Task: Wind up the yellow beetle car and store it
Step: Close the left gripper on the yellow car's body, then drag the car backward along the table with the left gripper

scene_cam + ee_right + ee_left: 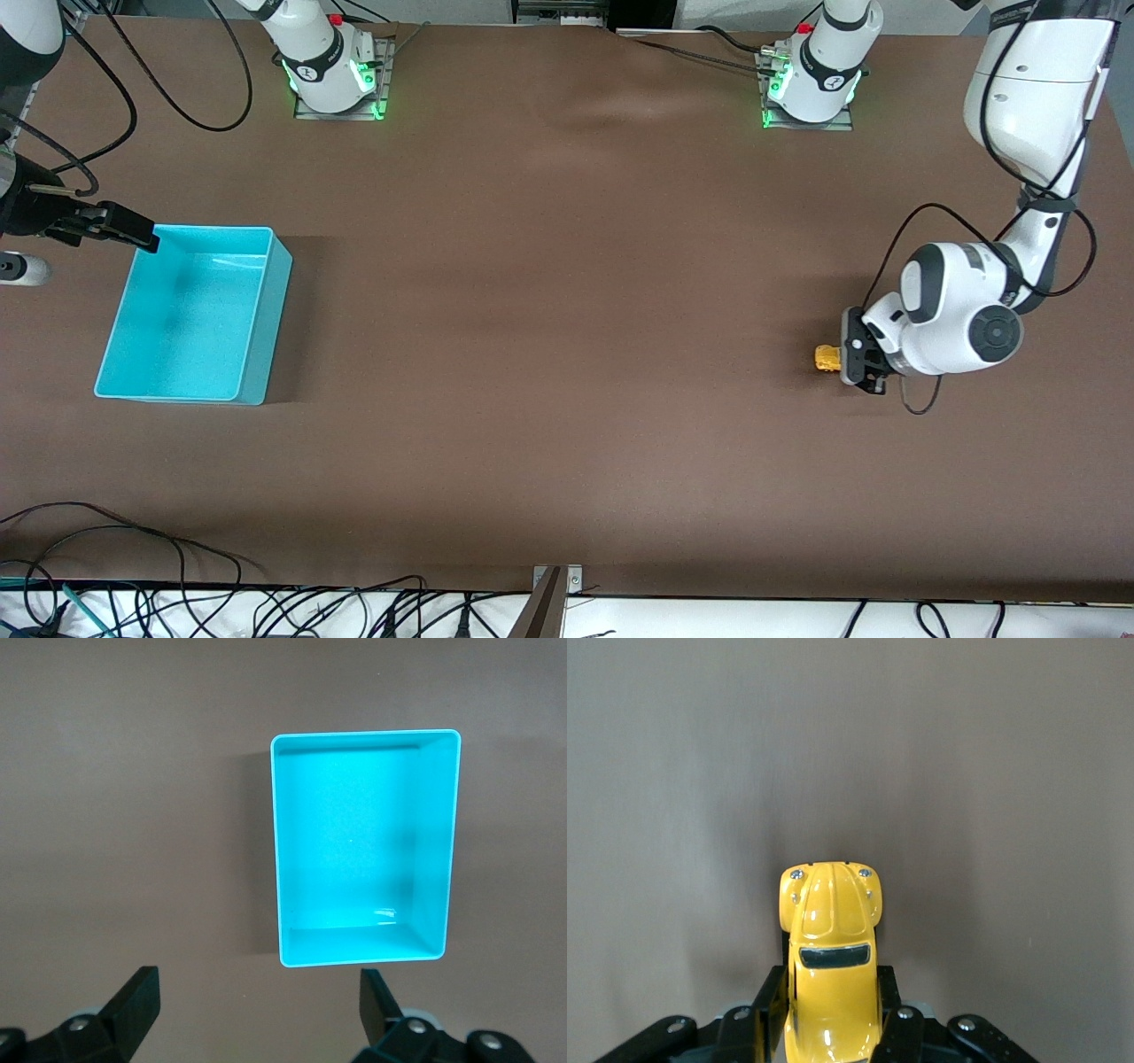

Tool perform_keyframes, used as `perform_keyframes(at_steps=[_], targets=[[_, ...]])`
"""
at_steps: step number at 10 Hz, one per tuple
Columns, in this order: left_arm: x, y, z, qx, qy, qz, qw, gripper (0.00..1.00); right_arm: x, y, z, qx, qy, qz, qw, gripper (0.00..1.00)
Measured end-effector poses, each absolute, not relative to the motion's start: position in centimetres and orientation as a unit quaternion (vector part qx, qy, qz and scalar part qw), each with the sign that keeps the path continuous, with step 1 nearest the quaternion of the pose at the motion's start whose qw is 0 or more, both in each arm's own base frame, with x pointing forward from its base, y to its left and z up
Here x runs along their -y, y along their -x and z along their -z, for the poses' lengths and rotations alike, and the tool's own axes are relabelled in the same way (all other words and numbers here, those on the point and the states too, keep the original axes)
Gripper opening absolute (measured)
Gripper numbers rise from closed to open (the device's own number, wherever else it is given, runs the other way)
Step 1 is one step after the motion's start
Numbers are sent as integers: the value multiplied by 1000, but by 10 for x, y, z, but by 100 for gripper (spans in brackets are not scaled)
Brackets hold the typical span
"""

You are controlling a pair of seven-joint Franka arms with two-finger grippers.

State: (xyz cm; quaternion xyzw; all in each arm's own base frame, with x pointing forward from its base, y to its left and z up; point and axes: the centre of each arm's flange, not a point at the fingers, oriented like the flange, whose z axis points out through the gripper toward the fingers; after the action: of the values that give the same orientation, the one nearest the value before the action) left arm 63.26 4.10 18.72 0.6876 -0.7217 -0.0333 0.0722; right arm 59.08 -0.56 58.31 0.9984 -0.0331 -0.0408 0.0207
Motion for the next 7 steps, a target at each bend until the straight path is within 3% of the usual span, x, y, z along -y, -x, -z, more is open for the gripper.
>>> perform_keyframes(at_steps=[7], targets=[[-183,-627,-189,706,-706,23,58,44,5,-591,-583,33,-998,41,21,100]])
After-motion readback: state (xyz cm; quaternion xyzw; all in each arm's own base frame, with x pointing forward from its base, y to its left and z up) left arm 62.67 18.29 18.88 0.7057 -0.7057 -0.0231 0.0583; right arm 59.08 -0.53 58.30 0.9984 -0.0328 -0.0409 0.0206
